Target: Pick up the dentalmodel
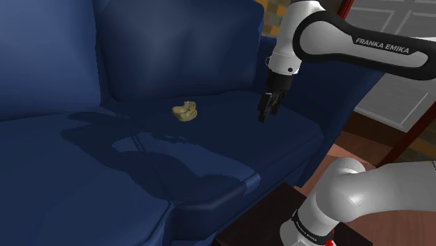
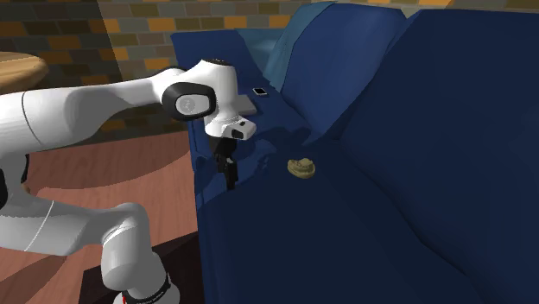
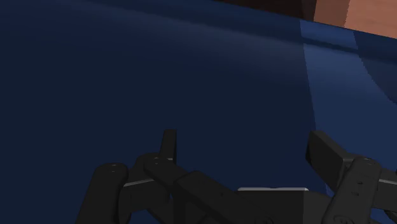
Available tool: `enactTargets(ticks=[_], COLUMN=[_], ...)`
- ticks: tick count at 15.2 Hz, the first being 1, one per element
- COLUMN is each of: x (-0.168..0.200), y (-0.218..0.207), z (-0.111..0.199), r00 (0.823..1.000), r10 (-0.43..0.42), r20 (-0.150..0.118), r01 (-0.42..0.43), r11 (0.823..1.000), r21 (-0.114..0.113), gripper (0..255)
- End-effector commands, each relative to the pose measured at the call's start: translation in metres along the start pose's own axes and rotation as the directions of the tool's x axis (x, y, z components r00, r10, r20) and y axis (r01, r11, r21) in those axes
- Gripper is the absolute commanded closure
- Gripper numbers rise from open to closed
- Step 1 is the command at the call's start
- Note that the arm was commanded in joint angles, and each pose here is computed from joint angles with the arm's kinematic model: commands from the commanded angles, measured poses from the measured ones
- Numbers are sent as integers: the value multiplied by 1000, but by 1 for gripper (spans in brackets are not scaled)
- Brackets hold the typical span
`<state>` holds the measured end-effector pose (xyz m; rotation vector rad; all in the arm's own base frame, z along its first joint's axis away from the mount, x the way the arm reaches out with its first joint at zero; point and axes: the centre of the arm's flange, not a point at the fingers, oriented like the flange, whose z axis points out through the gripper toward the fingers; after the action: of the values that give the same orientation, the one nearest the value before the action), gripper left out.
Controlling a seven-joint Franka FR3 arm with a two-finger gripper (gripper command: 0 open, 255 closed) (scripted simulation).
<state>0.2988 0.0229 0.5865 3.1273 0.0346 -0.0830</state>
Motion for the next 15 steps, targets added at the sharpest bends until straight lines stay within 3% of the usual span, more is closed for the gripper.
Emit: enactTargets(ticks=[1,8,15], x=[0,87,173], y=[0,5,-3], z=[0,11,20], r00=[1000,989,957], r10=[0,-143,-283], r20=[0,-32,-63], r01=[0,143,283], r11=[1000,990,959], r21=[0,-2,-9], gripper=[0,0,0])
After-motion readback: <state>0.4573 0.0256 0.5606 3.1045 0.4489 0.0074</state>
